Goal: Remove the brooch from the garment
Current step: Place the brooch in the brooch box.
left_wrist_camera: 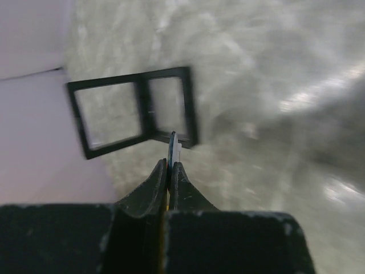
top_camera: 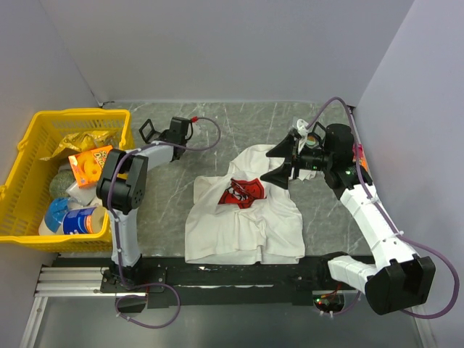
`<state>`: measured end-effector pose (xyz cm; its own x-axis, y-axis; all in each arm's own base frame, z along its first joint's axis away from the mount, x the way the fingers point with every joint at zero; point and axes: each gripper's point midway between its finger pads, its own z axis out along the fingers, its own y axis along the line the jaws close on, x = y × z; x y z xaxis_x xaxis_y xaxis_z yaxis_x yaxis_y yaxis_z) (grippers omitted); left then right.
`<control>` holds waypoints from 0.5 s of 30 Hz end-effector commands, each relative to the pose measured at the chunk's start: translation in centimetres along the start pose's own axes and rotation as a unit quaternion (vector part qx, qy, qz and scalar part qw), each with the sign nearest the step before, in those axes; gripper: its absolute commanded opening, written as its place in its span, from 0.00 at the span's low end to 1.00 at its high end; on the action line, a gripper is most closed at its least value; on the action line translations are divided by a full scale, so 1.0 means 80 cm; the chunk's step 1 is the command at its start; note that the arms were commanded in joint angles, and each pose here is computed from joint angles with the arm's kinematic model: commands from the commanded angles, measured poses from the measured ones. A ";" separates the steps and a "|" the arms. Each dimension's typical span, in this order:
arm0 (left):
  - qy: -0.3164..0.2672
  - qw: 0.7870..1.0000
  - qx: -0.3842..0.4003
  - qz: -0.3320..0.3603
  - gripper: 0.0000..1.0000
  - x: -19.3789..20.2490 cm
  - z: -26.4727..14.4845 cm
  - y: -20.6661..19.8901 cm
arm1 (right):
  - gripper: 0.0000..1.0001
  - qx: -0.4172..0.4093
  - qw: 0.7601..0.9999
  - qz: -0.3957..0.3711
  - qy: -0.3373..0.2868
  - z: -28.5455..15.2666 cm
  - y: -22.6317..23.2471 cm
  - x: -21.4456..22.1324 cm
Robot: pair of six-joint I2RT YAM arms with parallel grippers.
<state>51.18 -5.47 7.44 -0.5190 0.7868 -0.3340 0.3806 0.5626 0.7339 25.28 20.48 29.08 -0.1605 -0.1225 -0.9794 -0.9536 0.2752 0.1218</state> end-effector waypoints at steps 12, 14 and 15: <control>0.005 0.991 -0.135 -0.014 0.01 0.014 0.051 0.083 | 1.00 -0.003 1.000 -0.009 -0.014 -0.001 -0.003 -0.008; 0.006 0.991 -0.133 -0.022 0.01 0.016 0.057 0.085 | 1.00 -0.003 1.000 -0.007 -0.013 -0.001 -0.003 -0.007; 0.008 0.992 -0.127 -0.023 0.01 0.018 0.061 0.082 | 1.00 -0.005 1.000 -0.008 -0.013 0.000 -0.003 -0.007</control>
<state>55.19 -0.37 8.15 -0.5415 0.7699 -0.3376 0.2064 0.5110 0.8344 25.41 20.47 29.26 -0.1631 -0.1144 -0.9799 -0.9529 0.2757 0.1264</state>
